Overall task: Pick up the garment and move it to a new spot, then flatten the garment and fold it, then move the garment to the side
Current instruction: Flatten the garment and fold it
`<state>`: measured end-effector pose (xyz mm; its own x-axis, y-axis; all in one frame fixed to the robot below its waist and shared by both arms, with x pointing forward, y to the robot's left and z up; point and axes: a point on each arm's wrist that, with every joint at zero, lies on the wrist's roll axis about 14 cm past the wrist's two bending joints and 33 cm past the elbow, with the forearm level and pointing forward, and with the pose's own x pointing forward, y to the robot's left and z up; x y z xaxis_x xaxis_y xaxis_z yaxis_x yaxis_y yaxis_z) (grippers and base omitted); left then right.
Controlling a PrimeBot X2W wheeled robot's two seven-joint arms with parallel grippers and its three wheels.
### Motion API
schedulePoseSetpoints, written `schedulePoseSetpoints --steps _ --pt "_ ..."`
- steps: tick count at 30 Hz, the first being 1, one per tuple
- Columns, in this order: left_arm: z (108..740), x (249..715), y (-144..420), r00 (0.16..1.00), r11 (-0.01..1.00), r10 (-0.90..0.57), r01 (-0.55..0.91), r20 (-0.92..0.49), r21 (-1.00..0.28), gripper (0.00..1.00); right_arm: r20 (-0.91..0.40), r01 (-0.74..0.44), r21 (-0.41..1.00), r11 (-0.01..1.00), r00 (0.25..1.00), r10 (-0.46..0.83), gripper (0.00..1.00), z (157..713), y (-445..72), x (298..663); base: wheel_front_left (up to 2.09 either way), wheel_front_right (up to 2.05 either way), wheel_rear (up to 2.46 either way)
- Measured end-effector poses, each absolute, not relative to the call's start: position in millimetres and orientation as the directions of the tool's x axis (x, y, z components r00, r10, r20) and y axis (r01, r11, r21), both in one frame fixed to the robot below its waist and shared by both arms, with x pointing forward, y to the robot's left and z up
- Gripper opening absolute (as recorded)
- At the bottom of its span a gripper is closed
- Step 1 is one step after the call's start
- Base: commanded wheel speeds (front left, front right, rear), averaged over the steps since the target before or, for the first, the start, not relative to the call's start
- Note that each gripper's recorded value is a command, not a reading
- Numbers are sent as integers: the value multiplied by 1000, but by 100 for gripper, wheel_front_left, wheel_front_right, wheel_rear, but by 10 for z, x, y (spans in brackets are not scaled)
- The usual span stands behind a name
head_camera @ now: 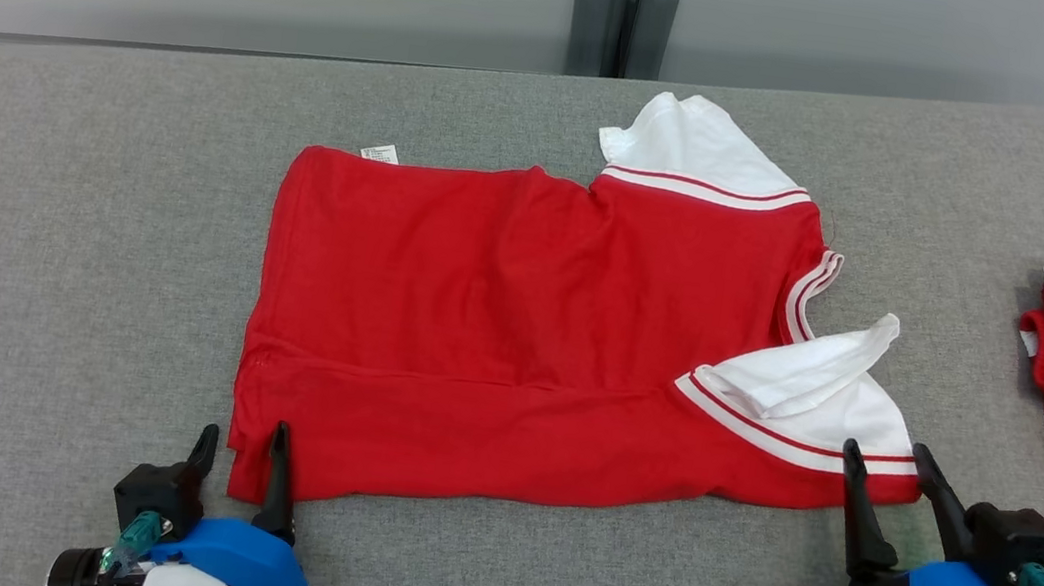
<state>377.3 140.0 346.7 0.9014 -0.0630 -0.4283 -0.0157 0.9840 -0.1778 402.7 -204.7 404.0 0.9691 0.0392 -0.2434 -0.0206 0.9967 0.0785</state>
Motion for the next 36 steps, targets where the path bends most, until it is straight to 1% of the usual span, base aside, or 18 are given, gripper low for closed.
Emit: schedulePoseSetpoints --steps 3,4,5,6,10,15,16,17,21,26,27,28,32,36 --pt "3395 3746 1316 888 980 -103 15 -448 -197 100 -276 11 74 997 961 9 100 3945 -2157 3975 0 0 0" --pt "3372 3737 1298 884 978 -116 21 -454 -209 47 -285 21 73 997 959 1 100 3918 -2186 3959 0 0 0" --pt "3362 3740 1280 881 976 -129 31 -455 -216 14 -292 32 74 997 956 -9 100 3896 -2216 3947 0 0 0" --pt "3355 3741 1262 879 974 -139 38 -456 -224 0 -299 43 77 996 954 -18 100 3874 -2238 3937 0 0 0" --pt "3332 3738 1134 868 964 -185 69 -460 -257 0 -340 64 92 994 940 -29 100 3744 -2253 3894 0 0 0" --pt "3327 3742 1120 867 961 -189 67 -460 -268 0 -374 89 137 987 927 -32 100 3625 -2213 3939 0 0 0" --pt "3331 3744 1117 868 961 -190 68 -459 -269 0 -379 92 155 984 925 -27 47 3600 -2178 3953 0 0 0" --pt "3338 3748 1120 869 961 -190 68 -456 -269 0 -382 85 161 983 924 -17 0 3586 -2144 3971 0 0 0" --pt "3386 3762 1114 875 961 -193 78 -443 -265 0 -382 65 207 976 924 19 0 3586 -2028 4039 0 0 0" --pt "3539 3824 1152 900 960 -177 70 -397 -270 0 -345 75 240 968 939 13 0 3714 -2061 4099 0 0 0" --pt "3597 3855 1175 910 961 -168 66 -380 -269 0 -328 81 246 966 945 4 0 3769 -2092 4123 0 0 0" --pt "3759 3945 1229 933 964 -150 64 -327 -259 0 -281 84 245 966 960 -13 0 3923 -2171 4189 0 0 0" --pt "4070 4040 1328 964 967 -126 68 -232 -245 0 -186 77 264 961 982 -28 0 4242 -2216 4283 0 0 0" --pt "4230 3943 1395 976 968 -109 61 -190 -243 0 -129 69 279 958 991 -34 0 4445 -2234 4206 0 0 0"
